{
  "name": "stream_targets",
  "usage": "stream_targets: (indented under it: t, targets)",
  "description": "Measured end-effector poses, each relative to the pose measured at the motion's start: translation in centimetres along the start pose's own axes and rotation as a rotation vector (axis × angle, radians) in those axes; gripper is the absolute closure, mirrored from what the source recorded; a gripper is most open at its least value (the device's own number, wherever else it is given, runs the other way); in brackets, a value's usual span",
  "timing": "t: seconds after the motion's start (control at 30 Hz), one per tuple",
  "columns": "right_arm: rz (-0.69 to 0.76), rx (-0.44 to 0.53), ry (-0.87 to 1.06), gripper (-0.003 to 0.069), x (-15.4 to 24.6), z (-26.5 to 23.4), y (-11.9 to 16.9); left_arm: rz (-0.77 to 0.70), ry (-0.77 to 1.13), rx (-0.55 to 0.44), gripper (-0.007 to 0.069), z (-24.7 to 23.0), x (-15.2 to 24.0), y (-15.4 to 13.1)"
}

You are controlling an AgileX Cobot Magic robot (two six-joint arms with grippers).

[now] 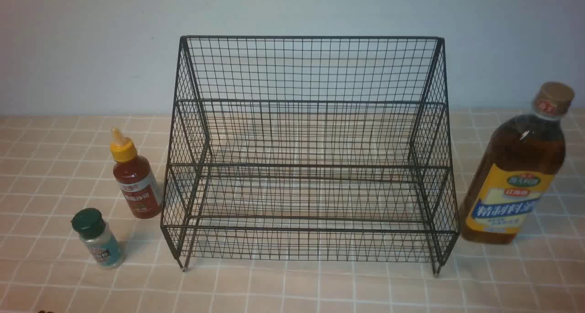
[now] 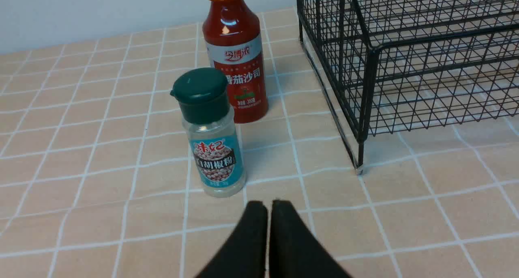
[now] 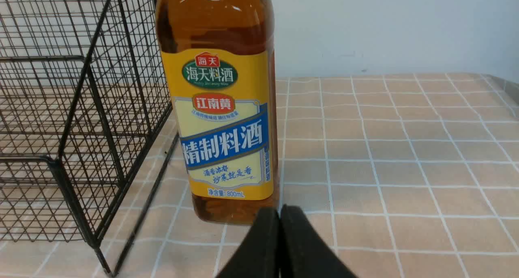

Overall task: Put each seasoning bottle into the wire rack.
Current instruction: Use the right arm to grab the condiment bottle closest to it

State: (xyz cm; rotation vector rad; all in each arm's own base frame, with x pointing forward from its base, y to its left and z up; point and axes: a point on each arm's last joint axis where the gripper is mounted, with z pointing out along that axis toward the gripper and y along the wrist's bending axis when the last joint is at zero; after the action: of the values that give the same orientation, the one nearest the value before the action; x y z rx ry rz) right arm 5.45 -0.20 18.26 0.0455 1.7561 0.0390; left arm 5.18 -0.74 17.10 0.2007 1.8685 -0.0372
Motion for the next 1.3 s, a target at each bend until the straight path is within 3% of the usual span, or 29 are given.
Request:
stream_targets:
  t: [0.77,1.1,1.3]
  targets:
    - [0.002,-0.005,-0.015,0.0671,-0.1,0.0,0.0,0.0,0.0,0.0,0.0632,0.0,0.0,0.0]
    - [0.07,-0.156,-0.53,0.0671,-4.4,-1.3,1.2,0.0,0.0,0.0,0.0632,0.0,0.0,0.0]
    - [0.052,-0.167,-0.593,0.0671,-4.9,-1.6,1.3,0.0,0.0,0.0,0.0632,0.0,0.0,0.0]
